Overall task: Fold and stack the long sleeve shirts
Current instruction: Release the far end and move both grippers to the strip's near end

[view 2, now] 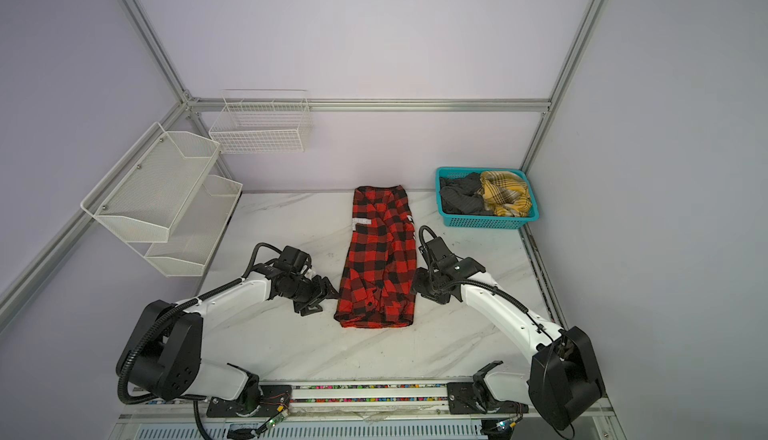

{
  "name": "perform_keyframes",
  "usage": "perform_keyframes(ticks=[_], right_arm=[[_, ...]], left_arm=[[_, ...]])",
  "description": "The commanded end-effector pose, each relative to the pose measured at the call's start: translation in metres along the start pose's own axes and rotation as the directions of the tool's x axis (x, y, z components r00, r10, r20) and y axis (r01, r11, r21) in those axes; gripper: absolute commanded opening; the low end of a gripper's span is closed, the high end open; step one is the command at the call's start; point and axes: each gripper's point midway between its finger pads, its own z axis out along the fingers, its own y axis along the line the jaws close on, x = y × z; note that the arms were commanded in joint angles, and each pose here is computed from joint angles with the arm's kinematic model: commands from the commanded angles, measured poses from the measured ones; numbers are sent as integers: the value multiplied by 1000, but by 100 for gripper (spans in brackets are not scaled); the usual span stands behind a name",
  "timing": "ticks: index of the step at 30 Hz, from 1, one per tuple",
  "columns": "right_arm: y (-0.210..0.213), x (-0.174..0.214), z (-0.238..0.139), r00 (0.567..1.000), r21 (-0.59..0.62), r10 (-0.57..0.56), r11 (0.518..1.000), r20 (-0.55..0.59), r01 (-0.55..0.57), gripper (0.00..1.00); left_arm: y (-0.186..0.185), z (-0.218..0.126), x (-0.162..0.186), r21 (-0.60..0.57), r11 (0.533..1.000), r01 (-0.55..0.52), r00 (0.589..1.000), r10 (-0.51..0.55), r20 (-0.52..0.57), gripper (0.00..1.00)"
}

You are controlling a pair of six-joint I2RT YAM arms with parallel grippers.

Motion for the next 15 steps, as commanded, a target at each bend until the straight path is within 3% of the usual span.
perform_keyframes(ticks=[1,4,9,15], right_arm=[[0,13,6,998,-20,6,1000,-55,-7,59],[-5,13,1,999,-6,8,1000,-37,-9,60],[4,19,1,999,-81,16,996,-47,-20,60],[-6,25,11,997,-51,12,999,-71,-16,60]], left_arm=[[8,-1,8,35,999,8,1000,-9,20,73],[13,4,13,43,999,29,1000,-30,2,72],[7,10,17,75,996,44,998,-41,-38,69],[12,20,15,63,996,70,997,-67,-49,67]])
